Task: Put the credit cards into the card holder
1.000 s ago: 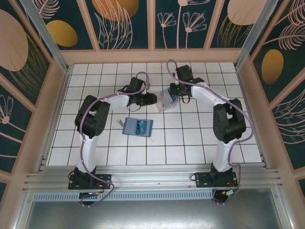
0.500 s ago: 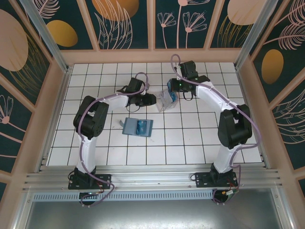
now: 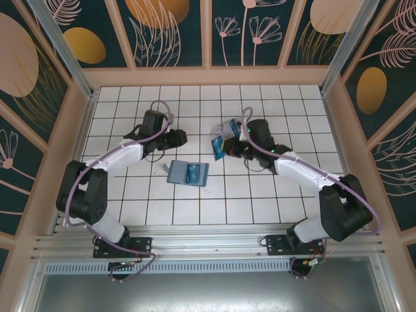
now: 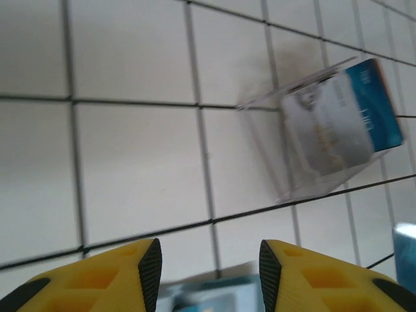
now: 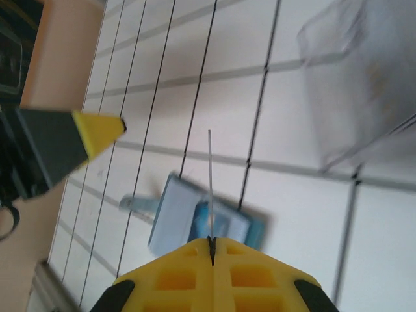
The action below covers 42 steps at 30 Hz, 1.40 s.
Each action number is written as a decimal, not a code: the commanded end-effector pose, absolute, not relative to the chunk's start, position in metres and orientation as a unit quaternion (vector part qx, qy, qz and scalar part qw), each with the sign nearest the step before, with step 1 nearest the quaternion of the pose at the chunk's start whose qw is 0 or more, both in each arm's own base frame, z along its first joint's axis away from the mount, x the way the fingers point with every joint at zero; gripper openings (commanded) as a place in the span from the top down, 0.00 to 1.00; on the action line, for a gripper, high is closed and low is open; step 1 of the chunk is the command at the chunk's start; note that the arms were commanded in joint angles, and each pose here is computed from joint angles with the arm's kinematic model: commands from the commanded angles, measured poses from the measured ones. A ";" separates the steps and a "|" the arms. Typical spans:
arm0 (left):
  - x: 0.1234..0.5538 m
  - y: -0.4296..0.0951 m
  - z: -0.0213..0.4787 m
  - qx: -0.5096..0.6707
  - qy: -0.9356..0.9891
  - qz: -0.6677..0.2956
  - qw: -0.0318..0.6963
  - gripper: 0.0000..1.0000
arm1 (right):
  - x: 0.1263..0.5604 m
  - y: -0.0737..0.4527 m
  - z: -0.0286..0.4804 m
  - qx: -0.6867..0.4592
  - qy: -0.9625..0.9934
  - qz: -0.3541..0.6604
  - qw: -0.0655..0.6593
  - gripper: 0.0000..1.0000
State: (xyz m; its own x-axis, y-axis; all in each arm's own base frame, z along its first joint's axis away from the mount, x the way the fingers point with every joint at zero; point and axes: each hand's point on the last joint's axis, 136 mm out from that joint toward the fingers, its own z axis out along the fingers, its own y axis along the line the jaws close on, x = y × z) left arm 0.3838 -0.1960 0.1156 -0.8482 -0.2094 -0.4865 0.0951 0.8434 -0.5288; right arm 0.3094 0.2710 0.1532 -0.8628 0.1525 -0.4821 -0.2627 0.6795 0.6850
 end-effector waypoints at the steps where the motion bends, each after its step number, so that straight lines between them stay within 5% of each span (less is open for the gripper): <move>1: 0.358 -0.166 0.090 -0.050 0.939 -0.224 0.254 0.54 | 0.297 0.311 0.166 -0.015 0.850 0.451 0.272 0.95; 11: 0.321 -0.119 0.047 -0.101 0.952 -0.166 0.237 0.56 | 0.269 0.374 0.096 0.015 0.865 0.455 0.212 0.97; 23: 0.307 -0.135 0.017 -0.077 0.955 -0.206 0.198 0.57 | 0.268 0.355 0.075 0.050 0.873 0.431 0.223 0.98; 42: 0.290 -0.146 0.004 -0.069 0.953 -0.243 0.167 0.82 | 0.273 0.374 0.066 0.055 0.862 0.471 0.183 0.98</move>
State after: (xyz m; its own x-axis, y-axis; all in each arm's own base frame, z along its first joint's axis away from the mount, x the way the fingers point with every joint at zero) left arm 0.3106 -0.1336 0.0140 -0.9020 -0.2438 -0.3563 -0.0694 0.8964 -0.4377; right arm 0.2670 0.3642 0.0552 -0.9288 0.2547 -0.2690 -0.0668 0.5991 0.7979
